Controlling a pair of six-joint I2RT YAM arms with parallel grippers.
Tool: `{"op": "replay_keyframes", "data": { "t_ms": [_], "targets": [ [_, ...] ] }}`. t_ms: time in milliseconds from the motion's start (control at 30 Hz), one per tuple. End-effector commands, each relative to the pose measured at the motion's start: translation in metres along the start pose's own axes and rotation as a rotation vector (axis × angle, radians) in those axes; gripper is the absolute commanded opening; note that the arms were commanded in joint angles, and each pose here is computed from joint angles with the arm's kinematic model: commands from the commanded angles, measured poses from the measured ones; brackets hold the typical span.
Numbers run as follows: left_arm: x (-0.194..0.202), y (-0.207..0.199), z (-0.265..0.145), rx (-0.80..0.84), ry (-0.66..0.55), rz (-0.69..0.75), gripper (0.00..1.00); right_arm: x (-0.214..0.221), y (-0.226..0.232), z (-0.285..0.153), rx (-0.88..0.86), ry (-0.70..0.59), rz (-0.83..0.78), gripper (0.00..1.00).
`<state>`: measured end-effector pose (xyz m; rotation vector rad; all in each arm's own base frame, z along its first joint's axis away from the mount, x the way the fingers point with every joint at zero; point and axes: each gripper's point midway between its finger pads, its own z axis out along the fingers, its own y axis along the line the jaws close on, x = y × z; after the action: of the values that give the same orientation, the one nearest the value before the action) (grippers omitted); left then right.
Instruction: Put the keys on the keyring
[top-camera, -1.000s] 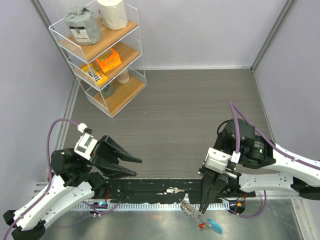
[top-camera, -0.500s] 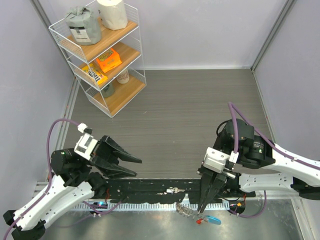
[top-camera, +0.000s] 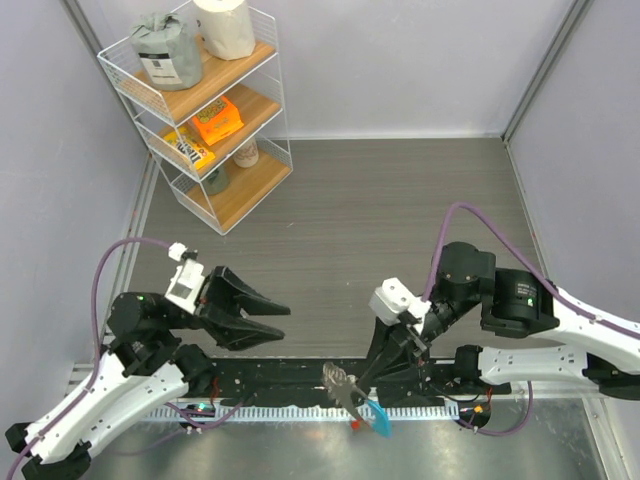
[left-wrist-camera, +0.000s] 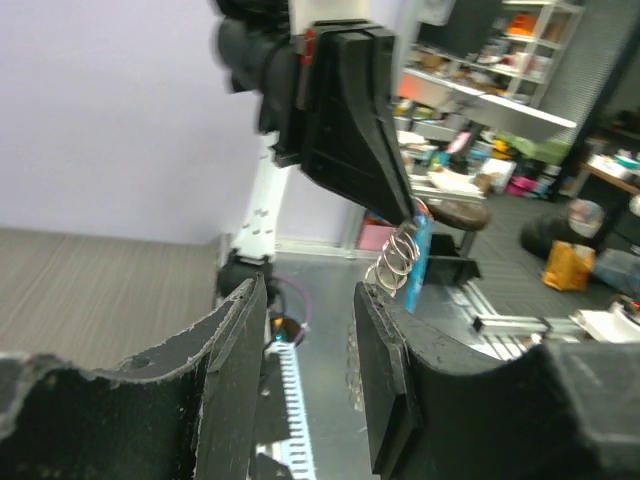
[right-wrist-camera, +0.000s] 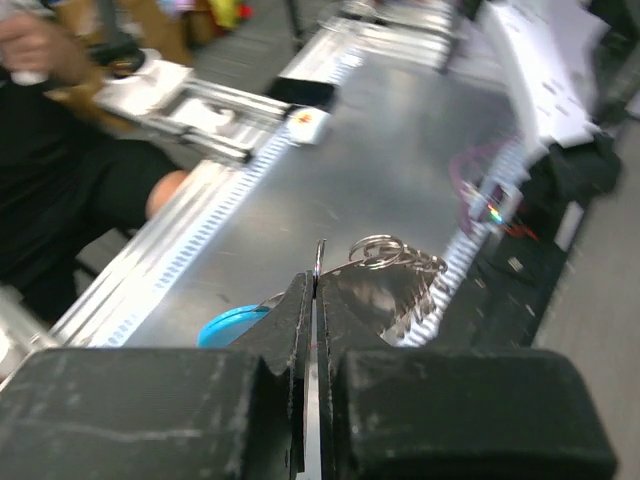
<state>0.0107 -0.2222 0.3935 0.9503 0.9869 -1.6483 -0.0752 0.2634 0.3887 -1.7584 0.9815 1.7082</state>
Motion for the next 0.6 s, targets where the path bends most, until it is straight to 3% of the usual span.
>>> {"op": "replay_keyframes", "data": {
  "t_ms": [0, 100, 233, 400, 567],
  "targets": [
    [0.021, 0.051, -0.006, -0.254, 0.076, -0.045, 0.47, 0.016, -0.043, -0.029, 0.388, 0.047, 0.066, 0.06],
    [0.049, 0.085, -0.010, -0.382, 0.139, -0.131, 0.50, 0.024, -0.052, -0.049, 0.544, 0.027, 0.113, 0.06],
    [0.091, 0.112, -0.012, -0.449, 0.240, -0.249, 0.53, 0.022, -0.041, -0.070, 0.620, -0.031, 0.133, 0.06],
    [0.152, 0.110, -0.014, -0.373, 0.358, -0.451, 0.55, 0.032, -0.035, -0.084, 0.680, -0.031, 0.188, 0.06],
    [0.204, 0.097, -0.024, -0.395, 0.447, -0.630, 0.59, 0.042, -0.035, -0.090, 0.713, -0.013, 0.221, 0.06]
  ]
}}
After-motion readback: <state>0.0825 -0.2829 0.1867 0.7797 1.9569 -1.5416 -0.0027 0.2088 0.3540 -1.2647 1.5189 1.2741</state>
